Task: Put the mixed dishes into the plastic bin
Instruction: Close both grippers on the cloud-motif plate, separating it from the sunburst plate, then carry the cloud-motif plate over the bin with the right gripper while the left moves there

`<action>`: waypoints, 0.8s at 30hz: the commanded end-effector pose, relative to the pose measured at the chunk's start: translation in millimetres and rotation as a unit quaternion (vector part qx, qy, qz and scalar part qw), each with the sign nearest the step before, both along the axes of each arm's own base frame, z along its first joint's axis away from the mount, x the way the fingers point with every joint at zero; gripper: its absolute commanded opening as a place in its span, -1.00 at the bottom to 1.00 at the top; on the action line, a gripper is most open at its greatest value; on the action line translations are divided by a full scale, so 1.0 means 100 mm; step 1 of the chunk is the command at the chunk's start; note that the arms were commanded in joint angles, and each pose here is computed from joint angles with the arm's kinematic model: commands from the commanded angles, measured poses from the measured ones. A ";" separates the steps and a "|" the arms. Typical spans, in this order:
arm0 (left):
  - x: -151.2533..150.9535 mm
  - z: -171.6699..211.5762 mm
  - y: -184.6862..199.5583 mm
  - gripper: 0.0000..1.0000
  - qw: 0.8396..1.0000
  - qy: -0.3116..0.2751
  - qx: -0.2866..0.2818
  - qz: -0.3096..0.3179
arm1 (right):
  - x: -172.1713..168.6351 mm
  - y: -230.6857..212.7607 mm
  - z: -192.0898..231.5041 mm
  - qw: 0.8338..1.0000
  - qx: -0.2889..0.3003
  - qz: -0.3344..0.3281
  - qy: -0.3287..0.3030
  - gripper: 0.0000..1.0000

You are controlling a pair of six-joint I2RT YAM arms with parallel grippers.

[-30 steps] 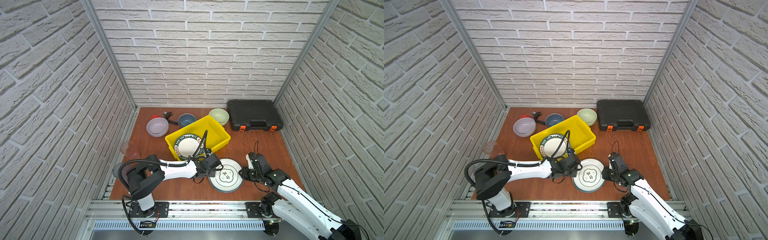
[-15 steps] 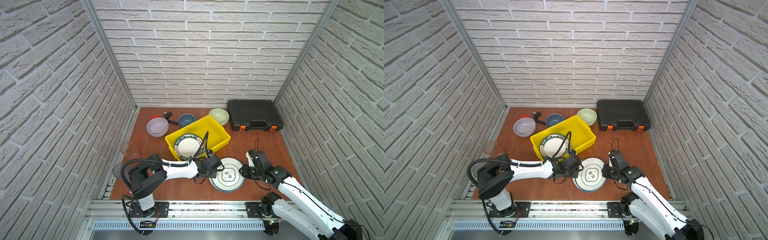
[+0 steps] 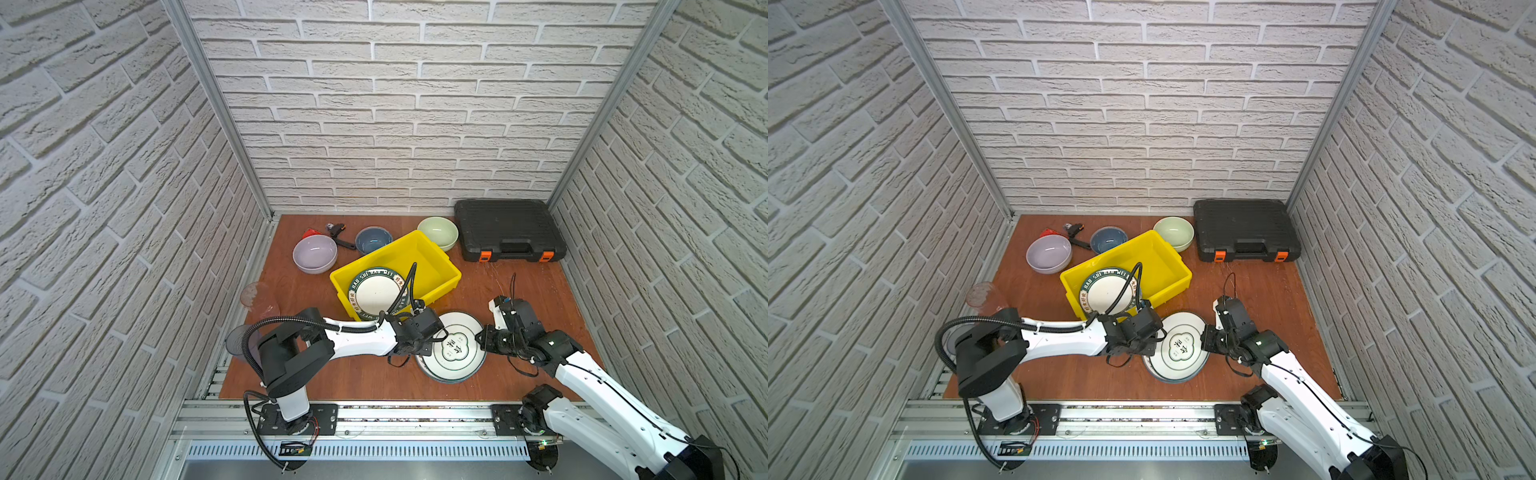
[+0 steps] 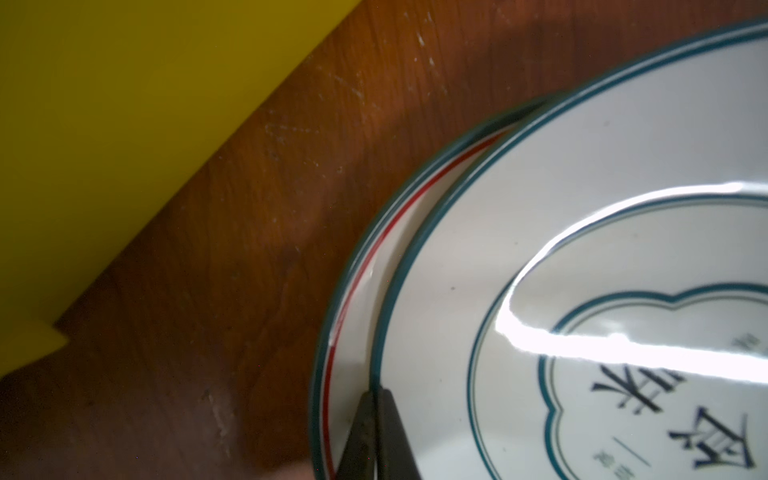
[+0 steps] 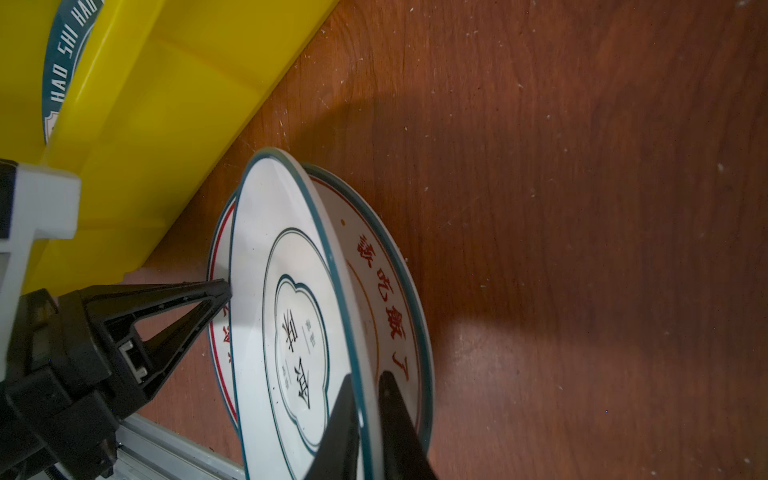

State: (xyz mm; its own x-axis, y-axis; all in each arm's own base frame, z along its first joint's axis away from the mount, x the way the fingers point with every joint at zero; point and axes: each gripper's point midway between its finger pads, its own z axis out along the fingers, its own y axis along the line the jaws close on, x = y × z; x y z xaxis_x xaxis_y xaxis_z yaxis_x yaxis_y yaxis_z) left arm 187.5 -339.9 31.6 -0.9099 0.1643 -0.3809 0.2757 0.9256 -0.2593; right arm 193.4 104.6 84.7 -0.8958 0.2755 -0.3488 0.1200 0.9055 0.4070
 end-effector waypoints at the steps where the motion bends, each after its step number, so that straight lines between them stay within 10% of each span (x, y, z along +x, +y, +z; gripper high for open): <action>1: 0.05 0.12 0.06 -0.84 1.000 -0.007 0.011 -0.002 | 0.02 -0.10 0.05 0.999 -0.034 -0.002 -0.007 -0.86; 24: 0.48 1.25 1.21 -0.01 0.989 -0.101 -0.040 0.100 | 0.27 -0.14 0.76 0.994 -0.075 0.021 -0.072 -0.88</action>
State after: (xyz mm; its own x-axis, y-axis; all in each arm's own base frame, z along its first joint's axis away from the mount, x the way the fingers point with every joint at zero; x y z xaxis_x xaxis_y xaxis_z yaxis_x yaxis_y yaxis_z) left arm 238.1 -246.7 163.7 -0.8225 -0.0530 -0.5663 0.1815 0.9191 -0.3496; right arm 210.1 89.5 136.4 -0.8736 0.2000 -0.4437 0.0737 0.9555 0.2855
